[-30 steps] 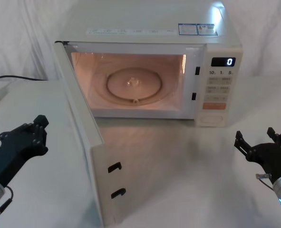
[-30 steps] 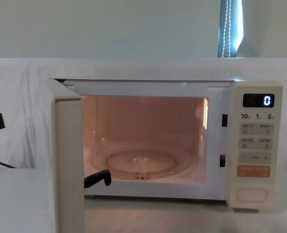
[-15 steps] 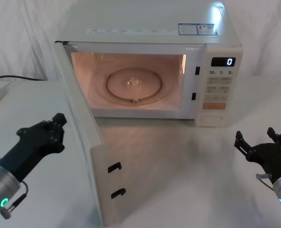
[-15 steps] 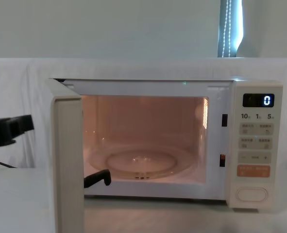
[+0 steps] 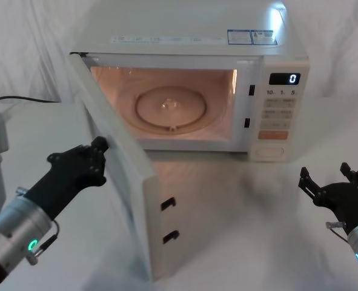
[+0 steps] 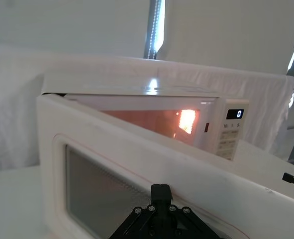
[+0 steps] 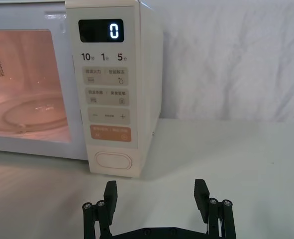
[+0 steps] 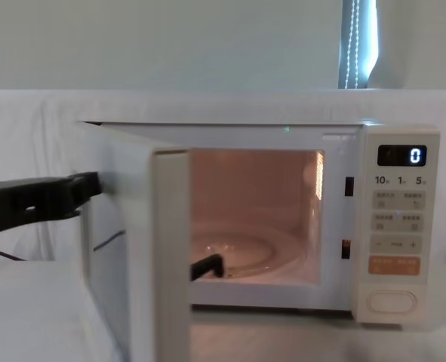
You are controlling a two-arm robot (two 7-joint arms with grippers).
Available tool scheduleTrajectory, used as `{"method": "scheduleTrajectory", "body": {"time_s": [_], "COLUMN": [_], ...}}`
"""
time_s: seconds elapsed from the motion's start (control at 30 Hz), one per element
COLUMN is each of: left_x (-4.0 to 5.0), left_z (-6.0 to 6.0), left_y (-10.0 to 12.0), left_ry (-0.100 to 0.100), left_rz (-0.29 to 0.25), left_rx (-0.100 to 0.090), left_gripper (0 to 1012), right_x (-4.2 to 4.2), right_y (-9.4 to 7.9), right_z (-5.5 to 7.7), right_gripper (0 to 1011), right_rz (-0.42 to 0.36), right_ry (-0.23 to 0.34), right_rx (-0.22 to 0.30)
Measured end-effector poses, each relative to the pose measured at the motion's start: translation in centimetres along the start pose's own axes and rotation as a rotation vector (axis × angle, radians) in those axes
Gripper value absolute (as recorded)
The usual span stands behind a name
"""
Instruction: Press the button to open the microwave door with one hand; close the microwave door with the other hand.
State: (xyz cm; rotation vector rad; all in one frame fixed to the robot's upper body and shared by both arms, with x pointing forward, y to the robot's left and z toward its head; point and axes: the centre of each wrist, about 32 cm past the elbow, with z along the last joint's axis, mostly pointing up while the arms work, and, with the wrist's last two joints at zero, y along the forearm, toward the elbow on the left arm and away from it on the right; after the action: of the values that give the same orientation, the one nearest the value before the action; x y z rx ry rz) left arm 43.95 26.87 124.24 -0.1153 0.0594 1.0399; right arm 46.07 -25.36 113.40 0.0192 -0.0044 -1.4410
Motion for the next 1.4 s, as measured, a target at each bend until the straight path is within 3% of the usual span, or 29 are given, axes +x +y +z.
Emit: {"method": "scheduleTrajectory", "body": {"time_s": [0.37,0.7,1.13,1.4], "left_x": [-1.08,-2.38,-3.19,-3.26], "left_z": [0.5,0.1,0.1,-0.2], "left_y": [-2.4,-5.2,-8.7,-10.9], "left_ry": [-0.025,-0.079,-0.111,-0.122], "left_rz": [-0.031,-0.037,-0.005,0.014], "left_rx": [-0.019,-0.027,-0.046,-0.039], "left_gripper": [0,0,0,0], "right_x": [0.0,0.0,0.0,0.0], "right_y": [0.0,0.0,0.0,0.0], "right_z": [0.0,0.0,0.0,0.0], "right_gripper": [1002,1002,1002,1002], "right_rz": [0.0,0.0,0.0,0.0], "right_ry": [0.0,0.0,0.0,0.0], "right_rx": [0.0,0.0,0.0,0.0]}}
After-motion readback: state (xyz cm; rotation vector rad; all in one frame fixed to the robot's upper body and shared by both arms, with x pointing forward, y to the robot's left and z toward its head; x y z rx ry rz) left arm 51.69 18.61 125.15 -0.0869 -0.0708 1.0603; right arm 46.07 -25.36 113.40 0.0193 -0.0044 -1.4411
